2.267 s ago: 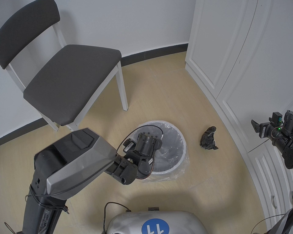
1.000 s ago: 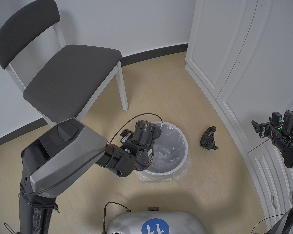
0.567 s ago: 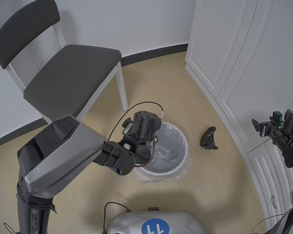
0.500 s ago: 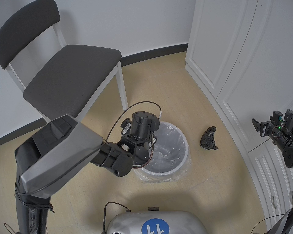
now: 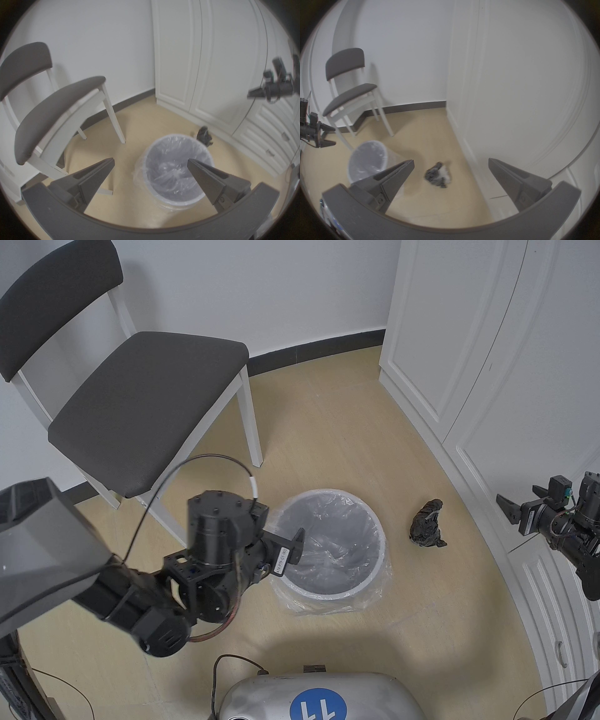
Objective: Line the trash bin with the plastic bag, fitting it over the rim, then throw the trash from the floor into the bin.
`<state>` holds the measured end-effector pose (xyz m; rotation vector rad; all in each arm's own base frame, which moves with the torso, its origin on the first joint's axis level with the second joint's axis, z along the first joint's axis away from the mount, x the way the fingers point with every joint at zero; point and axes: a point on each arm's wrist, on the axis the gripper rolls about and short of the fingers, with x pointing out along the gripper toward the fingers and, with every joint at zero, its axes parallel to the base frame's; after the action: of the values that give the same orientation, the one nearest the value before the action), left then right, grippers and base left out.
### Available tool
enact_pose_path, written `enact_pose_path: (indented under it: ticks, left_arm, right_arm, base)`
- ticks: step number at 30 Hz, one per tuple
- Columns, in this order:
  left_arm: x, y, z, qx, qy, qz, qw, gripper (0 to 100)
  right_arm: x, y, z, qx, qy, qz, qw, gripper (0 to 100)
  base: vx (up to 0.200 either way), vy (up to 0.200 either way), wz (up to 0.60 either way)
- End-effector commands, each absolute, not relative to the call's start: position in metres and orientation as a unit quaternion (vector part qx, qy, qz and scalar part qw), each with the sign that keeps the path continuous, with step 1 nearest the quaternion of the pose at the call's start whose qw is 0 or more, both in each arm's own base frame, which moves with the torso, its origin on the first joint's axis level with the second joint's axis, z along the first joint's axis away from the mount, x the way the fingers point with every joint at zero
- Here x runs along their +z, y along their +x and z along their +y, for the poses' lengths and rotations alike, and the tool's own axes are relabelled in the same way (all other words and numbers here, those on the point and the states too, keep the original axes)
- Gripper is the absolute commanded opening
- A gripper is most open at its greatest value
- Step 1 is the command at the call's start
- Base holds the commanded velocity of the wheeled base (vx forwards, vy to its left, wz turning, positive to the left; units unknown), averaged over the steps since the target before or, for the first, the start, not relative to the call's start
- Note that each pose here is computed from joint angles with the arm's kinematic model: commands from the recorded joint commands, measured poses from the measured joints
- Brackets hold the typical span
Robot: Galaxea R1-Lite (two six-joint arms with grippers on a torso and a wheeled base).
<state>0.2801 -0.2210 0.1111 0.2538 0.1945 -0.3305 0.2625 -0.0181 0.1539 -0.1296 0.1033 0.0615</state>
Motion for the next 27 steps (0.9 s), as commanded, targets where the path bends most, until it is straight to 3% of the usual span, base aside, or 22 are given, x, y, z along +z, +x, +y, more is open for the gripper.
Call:
enact_pose_path:
  ticks: [1, 4, 9, 16, 21, 27]
  left_arm:
    - [0.137, 0.242, -0.190, -0.185, 0.065, 0.046, 0.979, 100]
    - [0.127, 0.224, -0.174, -0.189, 0.057, 0.031, 0.980, 100]
    - [0.129, 0.218, -0.160, -0.174, 0.033, -0.012, 0.984, 100]
    - [0.134, 0.234, -0.140, -0.141, 0.032, -0.043, 0.989, 100]
    - [0.133, 0.236, -0.138, -0.155, 0.035, -0.043, 0.986, 100]
    - [0.144, 0.242, -0.121, -0.137, 0.033, -0.063, 0.988, 100]
  right_arm:
    - [0.168, 0.233, 0.019, 0.114, -0.025, 0.061, 0.991, 100]
    - [0.180, 0.223, 0.038, 0.154, 0.022, 0.086, 0.984, 100]
    - [0.184, 0.227, 0.051, 0.168, 0.057, 0.128, 0.976, 100]
    - [0.188, 0.252, 0.066, 0.116, 0.103, 0.185, 0.970, 100]
    - [0.172, 0.271, 0.079, 0.063, 0.094, 0.202, 0.973, 100]
    - [0.172, 0.250, 0.106, 0.083, 0.071, 0.200, 0.974, 100]
  base:
    - [0.000, 0.000, 0.00]
    - [0.000, 0.000, 0.00]
    - [0.000, 0.000, 0.00]
    - [0.000, 0.000, 0.00]
    - [0.000, 0.000, 0.00]
    - [0.000, 0.000, 0.00]
